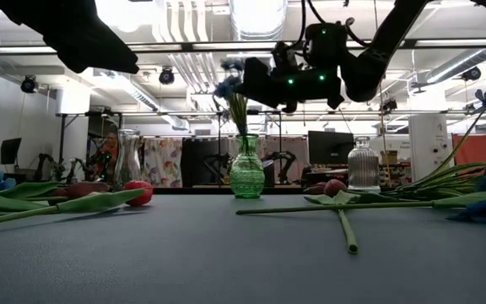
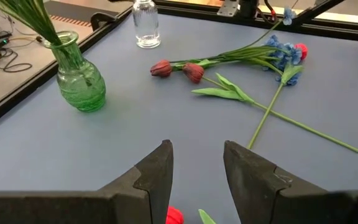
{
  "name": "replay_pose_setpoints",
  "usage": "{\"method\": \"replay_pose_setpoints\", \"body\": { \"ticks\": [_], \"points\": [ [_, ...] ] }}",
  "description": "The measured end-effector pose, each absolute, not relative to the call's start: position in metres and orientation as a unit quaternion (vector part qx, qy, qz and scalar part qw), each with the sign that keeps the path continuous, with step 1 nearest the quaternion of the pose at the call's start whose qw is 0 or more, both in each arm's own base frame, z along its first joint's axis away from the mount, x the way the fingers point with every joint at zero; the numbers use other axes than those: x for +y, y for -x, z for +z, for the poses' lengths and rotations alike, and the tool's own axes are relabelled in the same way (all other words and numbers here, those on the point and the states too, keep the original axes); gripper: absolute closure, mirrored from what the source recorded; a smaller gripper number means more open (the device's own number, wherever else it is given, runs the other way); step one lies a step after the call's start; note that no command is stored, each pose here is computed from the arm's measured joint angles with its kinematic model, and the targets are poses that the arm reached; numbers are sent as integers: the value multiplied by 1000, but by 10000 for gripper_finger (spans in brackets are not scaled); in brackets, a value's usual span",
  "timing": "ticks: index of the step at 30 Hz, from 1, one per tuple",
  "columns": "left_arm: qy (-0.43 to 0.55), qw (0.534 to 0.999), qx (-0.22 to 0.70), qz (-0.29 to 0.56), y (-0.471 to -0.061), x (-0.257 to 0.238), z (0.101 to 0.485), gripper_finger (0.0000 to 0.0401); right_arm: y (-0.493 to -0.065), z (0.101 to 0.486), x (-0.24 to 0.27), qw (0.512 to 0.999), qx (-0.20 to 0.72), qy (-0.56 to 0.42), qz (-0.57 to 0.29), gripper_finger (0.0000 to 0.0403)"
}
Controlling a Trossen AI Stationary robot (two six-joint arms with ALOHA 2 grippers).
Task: Sort flowers into vase by color
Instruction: Put the middle left red flower into the left transparent vase
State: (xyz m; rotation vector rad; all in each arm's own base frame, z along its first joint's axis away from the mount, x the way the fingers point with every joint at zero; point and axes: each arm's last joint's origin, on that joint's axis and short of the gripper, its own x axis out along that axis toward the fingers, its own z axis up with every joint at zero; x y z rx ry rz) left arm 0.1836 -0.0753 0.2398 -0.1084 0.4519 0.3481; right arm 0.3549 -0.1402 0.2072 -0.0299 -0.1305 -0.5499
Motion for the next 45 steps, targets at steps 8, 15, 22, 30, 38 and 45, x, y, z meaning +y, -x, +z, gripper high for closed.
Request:
{"method": "replay_pose_setpoints", "body": {
  "ticks": [8, 15, 22, 30, 38, 45],
  "points": [
    [83, 953, 230, 181, -182, -75, 237, 274, -346, 225, -126, 961, 22, 14, -275, 191],
    [113, 949, 241, 171, -182, -76, 235, 274, -326, 247, -112, 952, 84, -11, -295, 179],
    [187, 928, 290, 141, -180, -79, 228, 274, -303, 271, -98, 951, 121, -19, -285, 179],
    [248, 879, 384, 134, -186, -87, 204, 274, -280, 290, -76, 952, 151, -35, -264, 179],
    [311, 786, 509, 164, -186, -94, 182, 274, -273, 295, -56, 956, 164, -44, -238, 180],
    [281, 724, 603, 182, -200, -114, 202, 274, -275, 295, -45, 958, 163, -39, -231, 183]
  ]
}}
